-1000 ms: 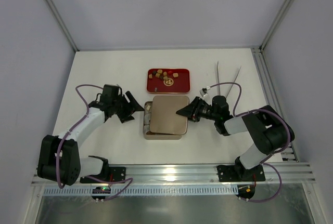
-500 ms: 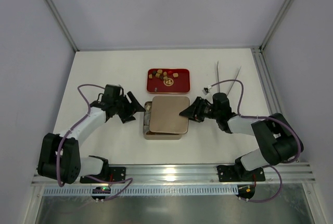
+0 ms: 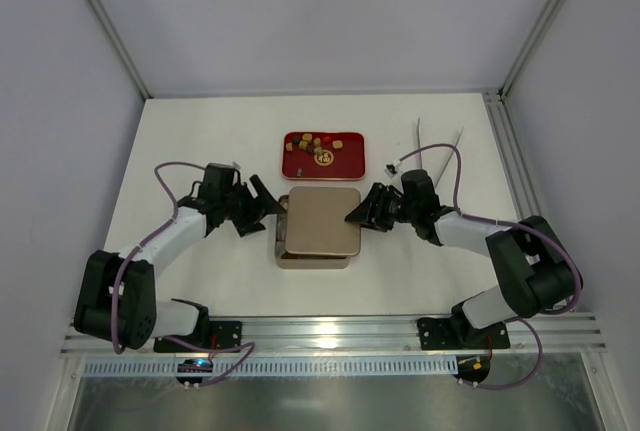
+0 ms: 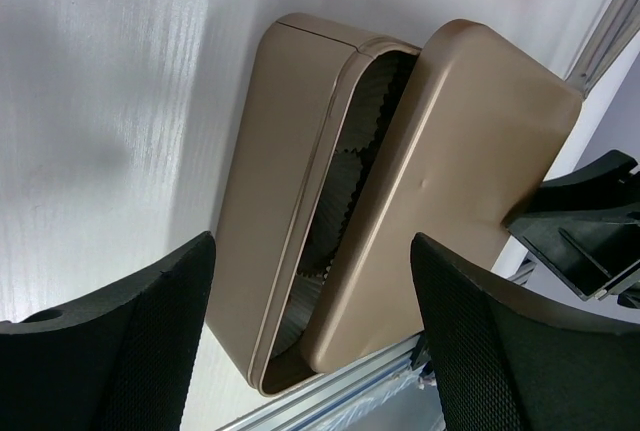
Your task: Pack the chocolate
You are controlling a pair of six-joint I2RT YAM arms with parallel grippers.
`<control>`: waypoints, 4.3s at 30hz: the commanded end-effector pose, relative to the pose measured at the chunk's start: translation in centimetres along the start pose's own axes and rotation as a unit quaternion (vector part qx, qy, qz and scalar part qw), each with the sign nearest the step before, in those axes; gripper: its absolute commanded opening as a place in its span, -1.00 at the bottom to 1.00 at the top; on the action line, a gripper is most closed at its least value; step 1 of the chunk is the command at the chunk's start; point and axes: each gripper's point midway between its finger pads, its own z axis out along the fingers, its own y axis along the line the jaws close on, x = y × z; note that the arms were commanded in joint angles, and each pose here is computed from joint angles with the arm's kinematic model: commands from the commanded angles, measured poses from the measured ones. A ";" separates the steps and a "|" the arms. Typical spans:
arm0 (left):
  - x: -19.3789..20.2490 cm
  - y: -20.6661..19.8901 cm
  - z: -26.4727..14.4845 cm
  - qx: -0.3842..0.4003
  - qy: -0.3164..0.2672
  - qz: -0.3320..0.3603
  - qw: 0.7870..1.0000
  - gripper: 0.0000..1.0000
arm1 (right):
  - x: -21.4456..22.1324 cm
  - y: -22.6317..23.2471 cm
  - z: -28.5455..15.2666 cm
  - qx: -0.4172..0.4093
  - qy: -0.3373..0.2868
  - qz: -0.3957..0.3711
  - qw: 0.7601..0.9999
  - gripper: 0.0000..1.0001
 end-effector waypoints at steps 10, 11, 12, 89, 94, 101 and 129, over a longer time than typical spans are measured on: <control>0.1 -1.4 0.5 0.050 -0.003 0.007 0.999 0.64 | -0.7 1.0 1.0 0.017 0.000 -0.045 0.999 -0.09; 0.1 -1.4 0.6 0.051 -0.003 0.006 0.999 0.66 | -0.9 1.0 1.1 0.017 0.000 -0.048 0.999 -0.08; 0.2 -1.5 0.6 0.053 -0.003 0.008 0.999 0.67 | -0.8 1.0 1.2 0.020 0.000 -0.048 0.999 -0.08; 2.5 -2.0 1.7 0.031 0.001 -0.018 0.999 0.26 | 3.5 6.4 1.9 0.139 0.075 -0.233 0.960 0.46; 2.8 -1.2 1.9 0.012 0.006 -0.021 1.000 0.20 | 4.0 5.9 2.2 0.144 0.082 -0.234 0.958 0.49; 3.0 0.3 2.1 -0.018 0.002 -0.022 1.000 0.14 | 4.4 4.6 2.4 0.157 0.085 -0.229 0.957 0.50; 5.7 5.6 2.9 -0.099 0.021 -0.036 0.994 -0.11 | 4.7 -1.1 3.2 0.129 0.087 -0.128 0.979 0.25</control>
